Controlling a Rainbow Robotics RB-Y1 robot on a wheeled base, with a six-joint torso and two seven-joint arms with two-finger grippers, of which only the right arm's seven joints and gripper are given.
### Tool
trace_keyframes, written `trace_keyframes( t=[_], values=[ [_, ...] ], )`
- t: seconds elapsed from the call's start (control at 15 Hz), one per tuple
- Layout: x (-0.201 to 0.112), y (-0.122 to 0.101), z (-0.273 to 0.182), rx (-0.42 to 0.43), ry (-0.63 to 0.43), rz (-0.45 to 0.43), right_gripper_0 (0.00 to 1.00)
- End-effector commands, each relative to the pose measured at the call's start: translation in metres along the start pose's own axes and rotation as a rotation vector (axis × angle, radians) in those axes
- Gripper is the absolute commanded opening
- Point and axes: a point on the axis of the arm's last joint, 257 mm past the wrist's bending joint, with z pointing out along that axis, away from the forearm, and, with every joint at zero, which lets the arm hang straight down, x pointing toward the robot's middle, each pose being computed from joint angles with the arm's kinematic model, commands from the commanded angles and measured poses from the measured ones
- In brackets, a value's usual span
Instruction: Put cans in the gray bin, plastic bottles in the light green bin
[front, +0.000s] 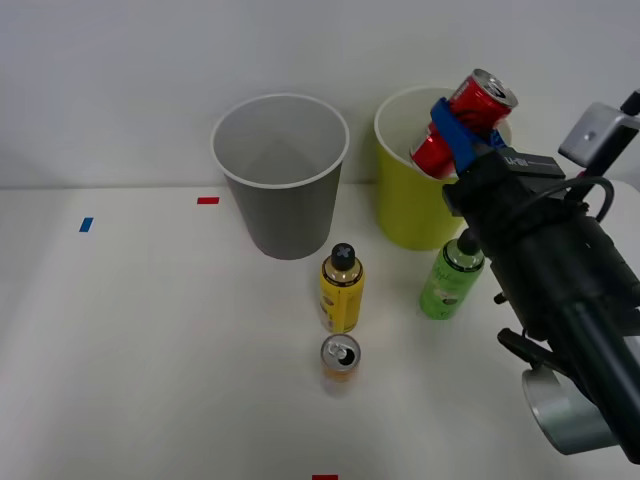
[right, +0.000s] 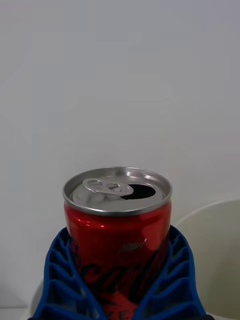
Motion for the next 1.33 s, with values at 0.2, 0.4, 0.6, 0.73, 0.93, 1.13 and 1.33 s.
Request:
trace_keyframes(
  t=[0.2, 0.4, 0.6, 0.73, 0.93, 1.13, 1.33],
  values=[
    [0.014, 0.05, 0.033, -0.024, 0.064, 0.016, 0.0],
    [0.029, 0.062, 0.062, -0.042, 0.093, -0.019, 0.0],
    [0.048, 0.064, 0.107, -0.062, 0.094, -0.052, 0.0],
    [0.061, 0.063, 0.136, -0.056, 0.099, -0.094, 0.0],
    [0.079, 0.071, 0.163, -0.095, 0.121, -0.168, 0.0],
    [0.097, 0.068, 0.173, -0.105, 0.152, -0.239, 0.0],
    [0.113, 0.066, 0.176, -0.125, 0.179, -0.291, 0.0]
  ],
)
